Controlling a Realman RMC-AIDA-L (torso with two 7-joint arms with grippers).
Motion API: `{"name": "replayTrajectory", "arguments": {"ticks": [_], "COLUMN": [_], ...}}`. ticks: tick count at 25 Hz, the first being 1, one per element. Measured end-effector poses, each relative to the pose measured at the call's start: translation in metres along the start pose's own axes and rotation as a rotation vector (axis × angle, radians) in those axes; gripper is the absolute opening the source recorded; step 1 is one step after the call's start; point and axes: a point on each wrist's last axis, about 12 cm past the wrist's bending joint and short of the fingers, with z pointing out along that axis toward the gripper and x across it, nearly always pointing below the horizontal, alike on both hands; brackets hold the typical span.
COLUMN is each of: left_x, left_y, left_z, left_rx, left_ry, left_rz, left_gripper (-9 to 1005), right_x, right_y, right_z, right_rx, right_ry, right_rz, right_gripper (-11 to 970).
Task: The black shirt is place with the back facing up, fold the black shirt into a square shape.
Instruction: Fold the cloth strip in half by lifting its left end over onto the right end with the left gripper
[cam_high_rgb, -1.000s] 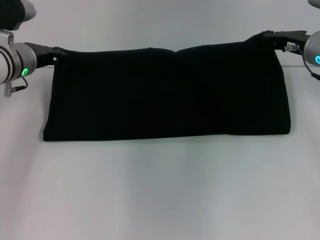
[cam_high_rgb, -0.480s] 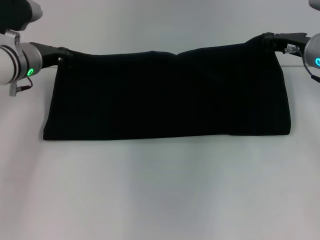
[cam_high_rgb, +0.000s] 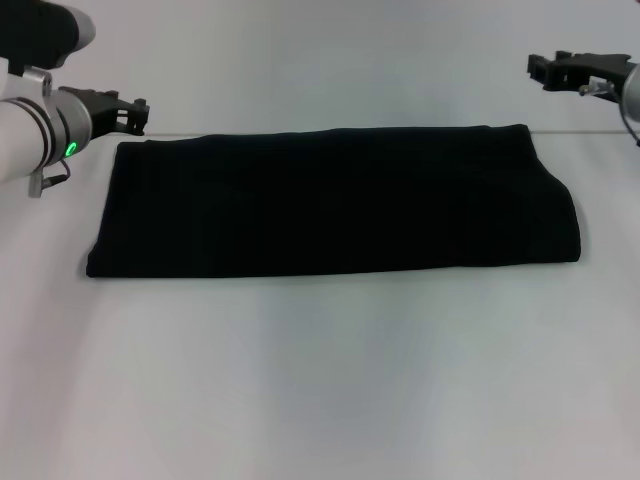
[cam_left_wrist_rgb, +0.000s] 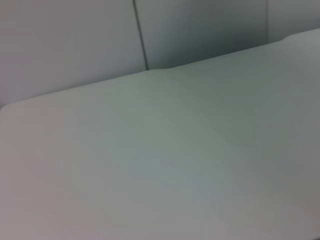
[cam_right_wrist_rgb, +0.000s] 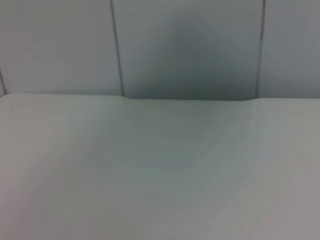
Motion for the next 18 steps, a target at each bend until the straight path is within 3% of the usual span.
{"name": "replayTrajectory", "arguments": {"ticks": [4,6,10,13,15,18], "left_x": [0.003,0.003,0.006,0.011,0.014,0.017], "left_y": [0.002,0.004,0.008,0.009,0.014,0.018], "left_z": [0.000,-0.001,-0.006,-0.018,-0.034,-0.046], "left_rx": [-0.019,-0.020,0.036,0.164,0.271,0.326], "left_ry": [0.002,0.000,0.017,0.063,0.109,0.137], "left_rz": [-0.010,-0.020,-0.067,-0.125,-0.171,-0.196], "left_gripper": [260,353,520,639,849,843], "right_x": [-0.001,0.001,0.011,0.021,0.029,0.041], "right_y": [-0.011,-0.017,-0.033,-0.043,-0.050,-0.059], "right_z": [-0.005,-0.009,-0.026,-0.043,-0.056,-0.079], "right_rx": [0.012,0.003,-0.070,-0.147,-0.195,-0.266], "right_ry": [-0.008,-0.008,-0.004,0.007,0.018,0.038], "right_rz": [0.041,0.076,0.167,0.228,0.263,0.313], "right_gripper": [312,536,583,605,604,602]}}
